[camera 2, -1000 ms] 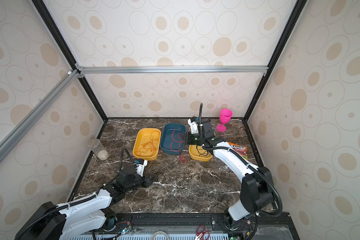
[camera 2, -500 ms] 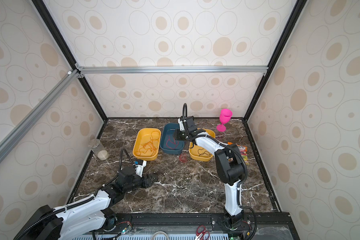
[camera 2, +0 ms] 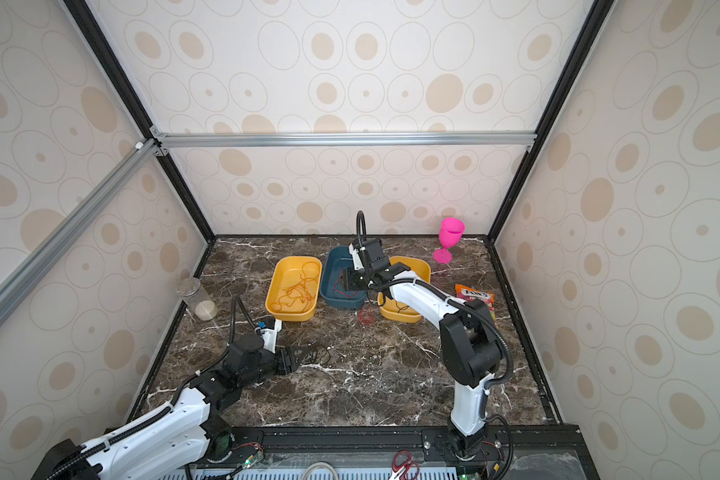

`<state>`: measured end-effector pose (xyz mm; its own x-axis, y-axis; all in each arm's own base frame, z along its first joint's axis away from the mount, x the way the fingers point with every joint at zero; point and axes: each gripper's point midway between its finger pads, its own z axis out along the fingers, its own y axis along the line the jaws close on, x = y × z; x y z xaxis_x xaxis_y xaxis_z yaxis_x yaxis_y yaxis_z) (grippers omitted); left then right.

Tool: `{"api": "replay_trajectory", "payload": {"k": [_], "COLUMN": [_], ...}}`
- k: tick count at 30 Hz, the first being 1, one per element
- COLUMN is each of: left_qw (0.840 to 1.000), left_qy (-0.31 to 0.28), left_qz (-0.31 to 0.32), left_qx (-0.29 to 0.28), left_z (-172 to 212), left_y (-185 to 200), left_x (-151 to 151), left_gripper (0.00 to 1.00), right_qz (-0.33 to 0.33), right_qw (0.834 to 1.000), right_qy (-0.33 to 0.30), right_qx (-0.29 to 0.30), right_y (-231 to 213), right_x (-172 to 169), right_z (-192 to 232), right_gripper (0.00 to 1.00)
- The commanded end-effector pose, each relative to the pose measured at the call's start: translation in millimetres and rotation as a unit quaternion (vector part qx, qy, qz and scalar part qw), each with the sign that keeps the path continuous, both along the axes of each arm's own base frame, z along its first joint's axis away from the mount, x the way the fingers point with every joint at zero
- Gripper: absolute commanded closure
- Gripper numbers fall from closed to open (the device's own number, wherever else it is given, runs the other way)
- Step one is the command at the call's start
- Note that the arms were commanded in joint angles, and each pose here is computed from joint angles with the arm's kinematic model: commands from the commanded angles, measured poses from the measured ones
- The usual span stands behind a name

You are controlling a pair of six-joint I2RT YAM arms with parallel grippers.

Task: Untangle the cables
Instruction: 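Carry the red wire over the teal tub with the right gripper, then move the right gripper down to the black wire beside the left gripper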

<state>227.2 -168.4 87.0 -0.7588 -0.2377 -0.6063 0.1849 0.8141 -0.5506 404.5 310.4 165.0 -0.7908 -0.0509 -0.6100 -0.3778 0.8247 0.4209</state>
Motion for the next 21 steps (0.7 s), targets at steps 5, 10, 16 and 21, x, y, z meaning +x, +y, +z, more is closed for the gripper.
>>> {"api": "replay_trajectory", "payload": {"k": [5, 10, 16, 21], "left_qw": [0.999, 0.998, 0.996, 0.994], "left_qy": [0.013, 0.024, 0.046, 0.054], "left_qz": [0.032, 0.047, 0.054, 0.068], "left_qx": [0.016, 0.026, 0.057, 0.070], "left_z": [-5, -16, -34, -43], "left_y": [16, 24, 29, 34], "left_x": [4, 4, 8, 14], "left_gripper": [0.37, 0.39, 0.42, 0.43], "right_qz": [0.062, 0.100, 0.128, 0.133], "right_qw": [0.997, 0.991, 0.984, 0.980], "right_qy": [0.048, 0.084, 0.126, 0.148], "right_qx": [-0.010, -0.018, -0.022, -0.005], "right_y": [24, 43, 55, 66], "right_x": [-72, -120, -161, -170], "right_z": [-23, -49, -75, -90], "right_gripper": [0.43, 0.43, 0.43, 0.43]}}
